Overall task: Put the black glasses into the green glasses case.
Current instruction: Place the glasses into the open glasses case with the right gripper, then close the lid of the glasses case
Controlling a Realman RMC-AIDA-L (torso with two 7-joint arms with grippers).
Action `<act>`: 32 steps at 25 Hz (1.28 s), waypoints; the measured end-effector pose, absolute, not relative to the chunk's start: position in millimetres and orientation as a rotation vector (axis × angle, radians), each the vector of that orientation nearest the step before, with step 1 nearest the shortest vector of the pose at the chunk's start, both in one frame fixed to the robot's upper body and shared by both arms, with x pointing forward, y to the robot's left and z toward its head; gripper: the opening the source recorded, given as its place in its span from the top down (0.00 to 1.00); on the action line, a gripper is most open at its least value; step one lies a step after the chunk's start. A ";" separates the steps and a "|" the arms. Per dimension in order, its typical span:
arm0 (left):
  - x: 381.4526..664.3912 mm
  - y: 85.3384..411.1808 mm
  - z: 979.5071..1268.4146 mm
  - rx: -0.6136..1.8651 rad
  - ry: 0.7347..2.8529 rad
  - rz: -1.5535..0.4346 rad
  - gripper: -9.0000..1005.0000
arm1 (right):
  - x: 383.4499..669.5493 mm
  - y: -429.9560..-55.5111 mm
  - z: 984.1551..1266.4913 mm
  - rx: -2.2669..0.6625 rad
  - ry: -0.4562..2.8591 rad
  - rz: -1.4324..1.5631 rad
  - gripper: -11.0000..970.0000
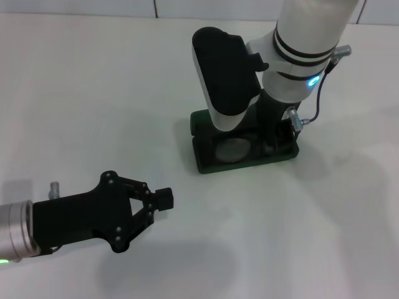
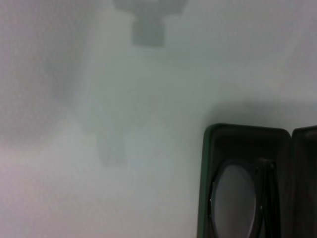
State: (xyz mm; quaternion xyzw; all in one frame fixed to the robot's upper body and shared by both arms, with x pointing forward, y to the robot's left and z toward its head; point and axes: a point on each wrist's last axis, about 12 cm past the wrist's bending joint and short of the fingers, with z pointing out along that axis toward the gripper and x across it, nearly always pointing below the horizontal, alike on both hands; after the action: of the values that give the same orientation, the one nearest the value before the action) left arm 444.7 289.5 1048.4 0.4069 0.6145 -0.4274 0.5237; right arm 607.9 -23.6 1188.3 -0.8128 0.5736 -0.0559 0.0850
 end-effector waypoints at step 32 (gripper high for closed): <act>531.5 302.6 1109.8 0.925 1.482 -0.979 0.93 | 551.8 -153.2 1221.8 -1.597 1.717 0.490 0.87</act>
State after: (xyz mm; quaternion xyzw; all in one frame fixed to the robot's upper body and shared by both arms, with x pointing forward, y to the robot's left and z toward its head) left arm 531.5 302.6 1109.8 0.3891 0.6232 -0.4116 0.5393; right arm 551.8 -153.2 1221.8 -0.6207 0.6675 0.1905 0.3644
